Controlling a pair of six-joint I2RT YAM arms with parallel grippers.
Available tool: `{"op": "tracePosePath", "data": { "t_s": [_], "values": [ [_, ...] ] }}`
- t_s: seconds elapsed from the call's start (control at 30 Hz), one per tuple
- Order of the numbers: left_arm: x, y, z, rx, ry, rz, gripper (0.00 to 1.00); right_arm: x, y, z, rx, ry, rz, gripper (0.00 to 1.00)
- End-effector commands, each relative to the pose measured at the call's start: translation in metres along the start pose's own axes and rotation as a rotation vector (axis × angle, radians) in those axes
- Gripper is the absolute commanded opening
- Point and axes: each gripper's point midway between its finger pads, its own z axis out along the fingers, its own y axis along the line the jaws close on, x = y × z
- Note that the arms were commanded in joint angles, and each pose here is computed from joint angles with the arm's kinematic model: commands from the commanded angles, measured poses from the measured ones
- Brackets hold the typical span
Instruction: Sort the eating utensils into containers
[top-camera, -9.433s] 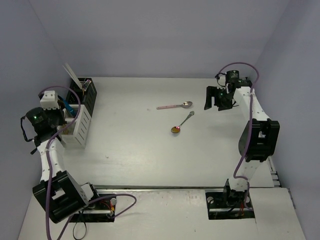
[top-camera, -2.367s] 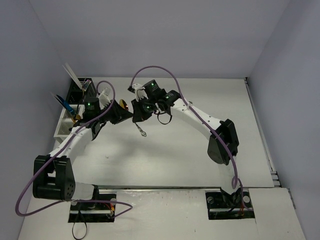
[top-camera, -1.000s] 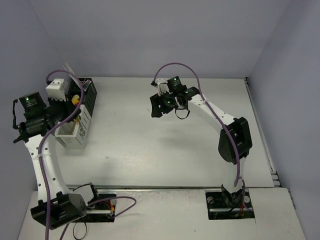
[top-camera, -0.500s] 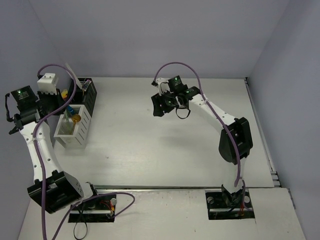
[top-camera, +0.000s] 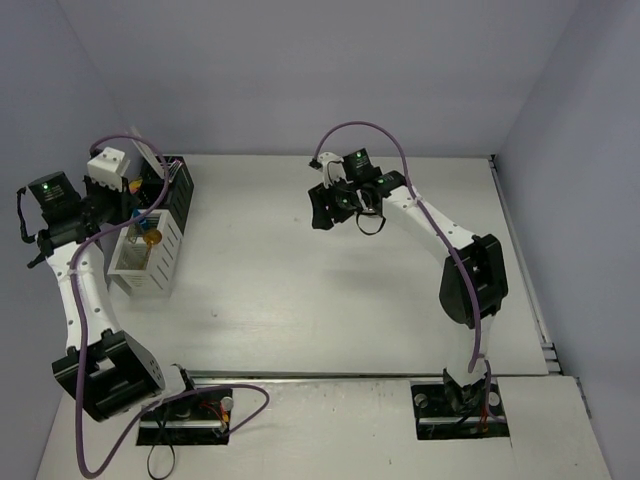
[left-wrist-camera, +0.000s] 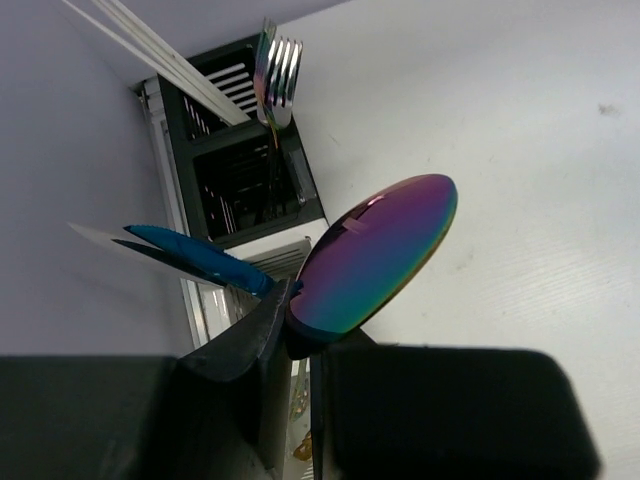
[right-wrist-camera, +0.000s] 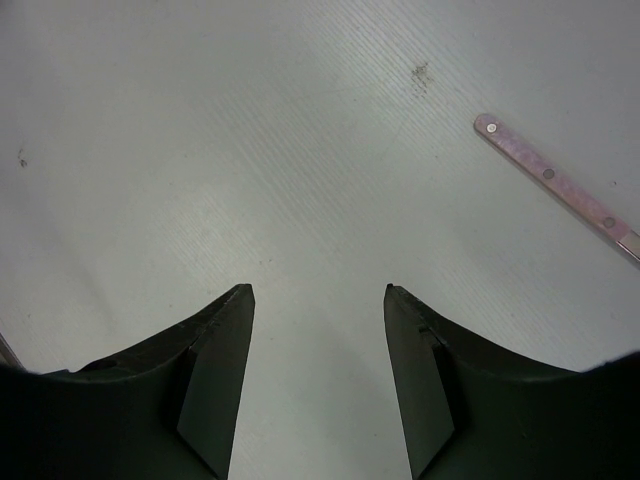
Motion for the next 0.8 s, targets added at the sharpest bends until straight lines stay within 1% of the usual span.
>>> {"op": "tracePosePath", "data": {
  "t_s": [0.0,0.17,0.3,0.4,0.47,0.5,0.53,0.57,0.6,0.67,0.73,0.77],
  "values": [
    [-0.011,0.007,-0.001,0.008,-0.042,0.136,0.00,-0.031,0.002,-0.029,0.015,-0.105,-0.042,0.52],
    [0.009,-0.004,0.002,0.045,-0.011,0.135,0.00,-0.026,0.002,-0.024,0.000,-0.092,-0.026,0.51],
    [0.033,-0.012,0.005,0.097,0.024,0.190,0.00,-0.024,0.000,-0.023,0.003,-0.087,-0.024,0.51],
    [0.054,-0.016,0.007,0.134,0.052,0.177,0.00,-0.022,-0.001,-0.022,0.008,-0.081,-0.030,0.51],
    [0.059,-0.016,0.007,0.139,0.058,0.173,0.01,-0.020,-0.002,-0.020,0.009,-0.074,-0.031,0.51],
    [0.061,-0.016,0.007,0.142,0.059,0.166,0.02,-0.018,-0.002,-0.020,0.012,-0.071,-0.035,0.51],
    [0.062,-0.016,0.007,0.143,0.059,0.161,0.06,-0.017,-0.004,-0.019,0.016,-0.067,-0.038,0.51],
    [0.061,-0.015,0.007,0.140,0.058,0.158,0.14,-0.016,-0.005,-0.018,0.022,-0.063,-0.042,0.51],
    [0.059,-0.014,0.006,0.137,0.057,0.159,0.15,-0.015,-0.006,-0.017,0.023,-0.060,-0.047,0.51],
    [0.052,-0.011,0.005,0.132,0.052,0.151,0.39,-0.013,-0.014,-0.017,0.060,-0.047,-0.058,0.52],
    [0.041,-0.008,0.001,0.121,0.041,0.147,0.49,-0.012,-0.023,-0.017,0.108,-0.025,-0.075,0.53],
    [0.036,-0.007,0.000,0.117,0.033,0.144,0.51,-0.010,-0.028,-0.017,0.127,-0.011,-0.083,0.53]
  ]
}}
